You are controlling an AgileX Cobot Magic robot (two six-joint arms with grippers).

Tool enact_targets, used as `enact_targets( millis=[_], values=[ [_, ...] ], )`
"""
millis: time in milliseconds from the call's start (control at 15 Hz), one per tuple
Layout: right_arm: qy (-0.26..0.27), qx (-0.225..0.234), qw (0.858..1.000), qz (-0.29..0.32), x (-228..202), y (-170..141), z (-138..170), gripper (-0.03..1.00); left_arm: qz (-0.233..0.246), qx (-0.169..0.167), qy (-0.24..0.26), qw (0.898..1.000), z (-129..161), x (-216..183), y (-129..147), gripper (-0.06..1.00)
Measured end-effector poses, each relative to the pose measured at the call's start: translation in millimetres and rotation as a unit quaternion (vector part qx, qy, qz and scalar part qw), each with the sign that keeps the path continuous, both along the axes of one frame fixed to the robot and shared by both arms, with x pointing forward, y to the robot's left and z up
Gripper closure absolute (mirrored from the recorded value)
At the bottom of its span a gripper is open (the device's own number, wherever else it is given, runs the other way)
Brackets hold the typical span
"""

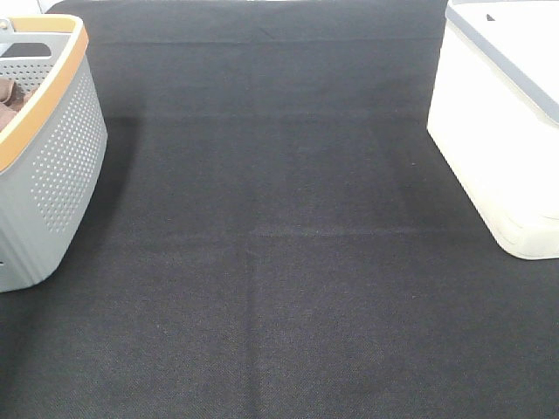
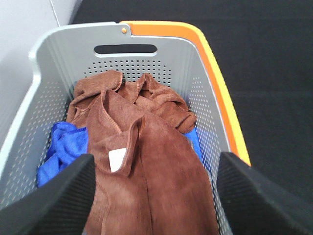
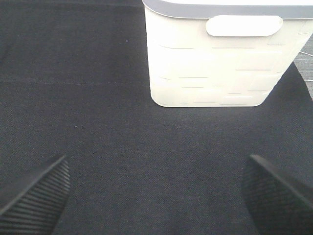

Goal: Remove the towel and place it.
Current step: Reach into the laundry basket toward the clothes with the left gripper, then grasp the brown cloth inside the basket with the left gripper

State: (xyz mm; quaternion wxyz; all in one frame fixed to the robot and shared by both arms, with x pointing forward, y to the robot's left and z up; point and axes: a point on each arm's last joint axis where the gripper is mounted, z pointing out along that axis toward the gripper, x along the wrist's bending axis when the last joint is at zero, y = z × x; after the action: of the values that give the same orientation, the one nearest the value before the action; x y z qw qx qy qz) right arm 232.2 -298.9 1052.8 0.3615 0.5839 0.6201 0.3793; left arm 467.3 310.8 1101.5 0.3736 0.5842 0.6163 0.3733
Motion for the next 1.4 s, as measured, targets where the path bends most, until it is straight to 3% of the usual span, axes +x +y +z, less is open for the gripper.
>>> enact_targets(
  millis=[400,733,800,867,1133,1400],
  values=[
    [0.0,0.0,1.0,0.0,0.0,0.0,0.0,0.07,-0.001,-0.002,0.115,0.993,-7.7,124.0,6.5,0.27],
    [0.0,0.0,1.0,0.0,0.0,0.0,0.0,0.07,-0.005,0.008,0.225,0.974,-18.4,190.4,11.1,0.27],
    [0.0,0.0,1.0,0.0,0.0,0.0,0.0,0.07,-0.006,0.009,0.263,0.965,-27.9,202.9,12.2,0.27],
    [0.0,0.0,1.0,0.0,0.0,0.0,0.0,0.07,-0.006,0.009,0.263,0.965,-27.9,202.9,12.2,0.27],
    [0.0,0.0,1.0,0.0,0.0,0.0,0.0,0.07,-0.006,0.015,0.354,0.935,-68.3,221.8,14.8,0.27],
    [0.0,0.0,1.0,0.0,0.0,0.0,0.0,0.07,-0.002,0.032,0.388,0.921,-98.2,229.3,18.4,0.27]
  ],
)
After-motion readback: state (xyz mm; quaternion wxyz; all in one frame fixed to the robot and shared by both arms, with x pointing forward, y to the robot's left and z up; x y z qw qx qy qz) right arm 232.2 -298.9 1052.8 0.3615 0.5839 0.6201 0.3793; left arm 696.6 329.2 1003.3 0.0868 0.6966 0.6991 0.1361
